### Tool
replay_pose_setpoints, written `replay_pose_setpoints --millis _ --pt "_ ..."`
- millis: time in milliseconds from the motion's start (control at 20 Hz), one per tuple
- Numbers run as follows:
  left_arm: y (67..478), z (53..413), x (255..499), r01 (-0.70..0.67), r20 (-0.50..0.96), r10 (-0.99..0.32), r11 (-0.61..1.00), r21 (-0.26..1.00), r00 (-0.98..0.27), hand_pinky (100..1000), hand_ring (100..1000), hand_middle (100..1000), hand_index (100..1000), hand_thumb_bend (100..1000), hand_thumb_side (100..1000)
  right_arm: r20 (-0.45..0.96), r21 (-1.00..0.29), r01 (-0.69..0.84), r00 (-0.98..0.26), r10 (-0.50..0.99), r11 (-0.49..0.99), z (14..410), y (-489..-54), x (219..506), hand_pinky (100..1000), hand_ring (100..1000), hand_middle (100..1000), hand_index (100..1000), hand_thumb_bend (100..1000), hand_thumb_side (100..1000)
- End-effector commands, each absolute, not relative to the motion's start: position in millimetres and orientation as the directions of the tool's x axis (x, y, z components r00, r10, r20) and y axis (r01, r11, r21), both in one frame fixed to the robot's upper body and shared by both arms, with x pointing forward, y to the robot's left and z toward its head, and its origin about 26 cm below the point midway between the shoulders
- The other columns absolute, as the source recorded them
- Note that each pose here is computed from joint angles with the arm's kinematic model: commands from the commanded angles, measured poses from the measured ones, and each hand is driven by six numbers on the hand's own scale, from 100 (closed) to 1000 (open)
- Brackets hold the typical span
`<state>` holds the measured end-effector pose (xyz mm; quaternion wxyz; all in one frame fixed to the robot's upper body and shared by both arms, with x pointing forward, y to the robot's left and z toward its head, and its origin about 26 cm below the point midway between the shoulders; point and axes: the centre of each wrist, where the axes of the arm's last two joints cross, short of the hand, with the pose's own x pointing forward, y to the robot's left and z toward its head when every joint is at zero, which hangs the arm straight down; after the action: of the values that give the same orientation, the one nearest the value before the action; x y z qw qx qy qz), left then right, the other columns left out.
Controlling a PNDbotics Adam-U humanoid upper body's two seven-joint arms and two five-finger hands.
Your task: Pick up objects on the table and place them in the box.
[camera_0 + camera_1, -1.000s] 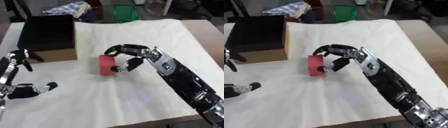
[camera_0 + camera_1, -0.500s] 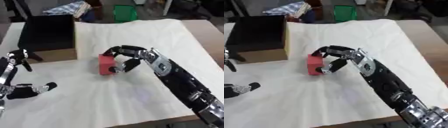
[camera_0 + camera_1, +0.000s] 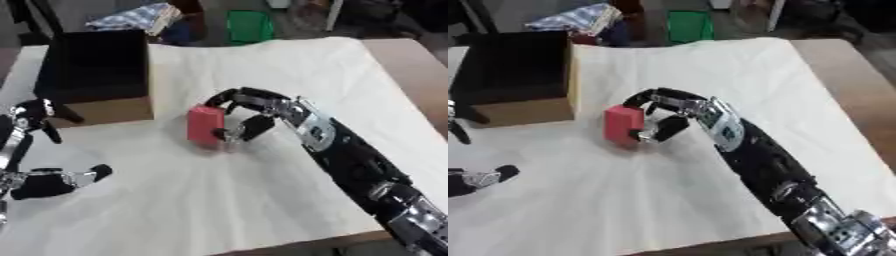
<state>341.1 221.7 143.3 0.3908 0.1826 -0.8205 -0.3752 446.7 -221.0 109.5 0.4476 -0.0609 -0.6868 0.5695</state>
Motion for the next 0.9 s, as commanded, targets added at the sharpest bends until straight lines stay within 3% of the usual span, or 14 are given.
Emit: replay_pose_setpoints --millis 50,250,900 --pt "221 151 341 -0.018 0.487 -0.588 0.65 0.76 -0.646 423 694 562 630 803 100 0.525 -0.85 -0.343 -0.597 0.606 0.399 121 -223 451 684 667 487 843 184 137" --pt "220 151 341 -0.017 0.489 -0.585 0.653 0.757 -0.647 423 693 561 630 804 100 0.532 -0.838 -0.275 -0.601 0.596 0.471 125 -223 452 626 545 363 817 131 100" --pt "221 151 340 -0.015 0.494 -0.583 0.656 0.754 -0.645 422 691 560 629 804 100 0.522 -0.821 -0.197 -0.64 0.565 0.535 158 -226 457 622 538 359 816 108 100"
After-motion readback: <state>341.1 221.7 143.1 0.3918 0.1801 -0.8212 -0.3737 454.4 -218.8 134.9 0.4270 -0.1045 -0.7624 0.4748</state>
